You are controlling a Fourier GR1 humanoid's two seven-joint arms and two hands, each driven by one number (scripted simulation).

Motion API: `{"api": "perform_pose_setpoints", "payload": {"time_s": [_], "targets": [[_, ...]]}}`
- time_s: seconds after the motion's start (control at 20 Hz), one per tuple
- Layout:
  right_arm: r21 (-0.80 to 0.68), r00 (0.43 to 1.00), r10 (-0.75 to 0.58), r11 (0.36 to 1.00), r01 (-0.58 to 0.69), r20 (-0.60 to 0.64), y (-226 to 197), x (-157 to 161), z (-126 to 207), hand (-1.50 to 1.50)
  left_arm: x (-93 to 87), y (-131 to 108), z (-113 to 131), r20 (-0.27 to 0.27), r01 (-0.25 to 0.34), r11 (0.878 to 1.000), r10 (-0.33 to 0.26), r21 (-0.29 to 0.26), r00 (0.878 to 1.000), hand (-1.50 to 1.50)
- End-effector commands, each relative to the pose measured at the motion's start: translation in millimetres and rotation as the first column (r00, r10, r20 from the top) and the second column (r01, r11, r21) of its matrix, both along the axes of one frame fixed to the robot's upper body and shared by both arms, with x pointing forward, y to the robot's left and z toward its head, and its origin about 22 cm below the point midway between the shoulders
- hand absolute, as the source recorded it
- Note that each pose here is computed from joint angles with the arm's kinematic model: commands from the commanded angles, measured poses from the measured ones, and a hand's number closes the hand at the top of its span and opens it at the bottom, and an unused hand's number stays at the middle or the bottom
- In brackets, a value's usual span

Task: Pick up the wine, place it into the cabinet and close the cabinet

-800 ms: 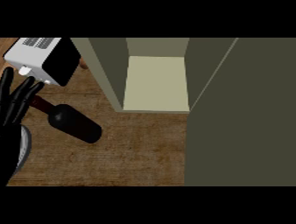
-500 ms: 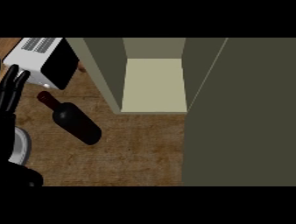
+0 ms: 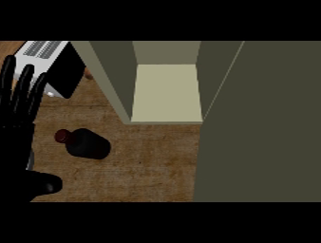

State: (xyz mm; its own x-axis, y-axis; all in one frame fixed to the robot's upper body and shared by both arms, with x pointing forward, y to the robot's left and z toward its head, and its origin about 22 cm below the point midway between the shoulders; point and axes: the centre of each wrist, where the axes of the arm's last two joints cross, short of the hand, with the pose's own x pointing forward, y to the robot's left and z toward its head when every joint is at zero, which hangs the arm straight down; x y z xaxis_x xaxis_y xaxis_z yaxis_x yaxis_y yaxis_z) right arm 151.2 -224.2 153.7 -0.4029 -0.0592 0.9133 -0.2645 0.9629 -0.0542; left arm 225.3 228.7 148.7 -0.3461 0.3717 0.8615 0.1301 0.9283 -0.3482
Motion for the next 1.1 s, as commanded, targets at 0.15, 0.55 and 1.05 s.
{"api": "perform_pose_setpoints", "payload": {"time_s": [0.15,0.55,1.05], "targets": [[-0.002,1.0,0.018,1.0,-0.018,-0.002,2,-24,30,-1.5,-18.8,-17,43,0.013,0.024,0.999,-0.024,-0.027,1.0,-1.5],[0.013,1.0,0.03,0.999,-0.03,0.003,0,-6,27,-1.5,-33.5,-39,60,-0.006,0.024,0.999,-0.024,-0.046,1.0,-1.5],[0.015,1.0,-0.001,1.0,0.002,-0.028,2,-1,37,-1.5,-34.9,-43,83,-0.047,-0.057,0.996,0.054,-0.072,0.997,-1.5]]}}
